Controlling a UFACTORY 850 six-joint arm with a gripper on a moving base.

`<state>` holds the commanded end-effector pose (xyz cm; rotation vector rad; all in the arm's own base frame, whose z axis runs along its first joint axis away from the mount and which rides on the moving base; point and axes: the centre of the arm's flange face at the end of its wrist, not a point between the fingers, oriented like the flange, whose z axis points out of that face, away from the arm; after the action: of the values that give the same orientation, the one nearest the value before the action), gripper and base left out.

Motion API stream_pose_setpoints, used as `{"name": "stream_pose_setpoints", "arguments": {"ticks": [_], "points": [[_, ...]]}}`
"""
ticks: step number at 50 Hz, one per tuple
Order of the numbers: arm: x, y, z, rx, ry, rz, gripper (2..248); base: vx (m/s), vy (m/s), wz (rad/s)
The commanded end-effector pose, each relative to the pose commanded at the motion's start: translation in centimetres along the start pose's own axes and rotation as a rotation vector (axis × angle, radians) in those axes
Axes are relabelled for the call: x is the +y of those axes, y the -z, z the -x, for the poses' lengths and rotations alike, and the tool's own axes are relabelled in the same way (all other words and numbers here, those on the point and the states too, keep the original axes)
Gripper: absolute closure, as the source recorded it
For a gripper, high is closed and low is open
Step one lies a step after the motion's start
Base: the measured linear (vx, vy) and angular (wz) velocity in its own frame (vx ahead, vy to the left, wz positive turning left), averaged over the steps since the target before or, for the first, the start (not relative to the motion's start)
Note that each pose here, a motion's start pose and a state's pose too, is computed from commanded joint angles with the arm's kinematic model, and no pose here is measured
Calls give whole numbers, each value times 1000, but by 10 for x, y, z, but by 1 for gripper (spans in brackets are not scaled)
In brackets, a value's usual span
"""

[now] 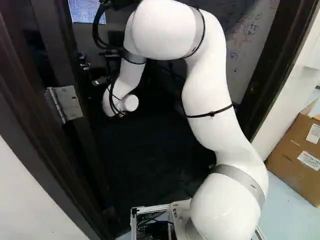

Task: Open the door and move inside

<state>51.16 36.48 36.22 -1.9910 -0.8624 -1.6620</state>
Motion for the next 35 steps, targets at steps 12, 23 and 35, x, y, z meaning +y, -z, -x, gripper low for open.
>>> {"name": "stream_pose_setpoints", "arguments": {"ticks": [12, 23, 35], "points": [[-9, -14, -1, 11, 19, -31, 3, 0, 0, 0], [-16, -26, -2, 21, 30, -50, 3, 0, 0, 0], [-16, -30, -3, 25, 30, -51, 3, 0, 0, 0]]}}
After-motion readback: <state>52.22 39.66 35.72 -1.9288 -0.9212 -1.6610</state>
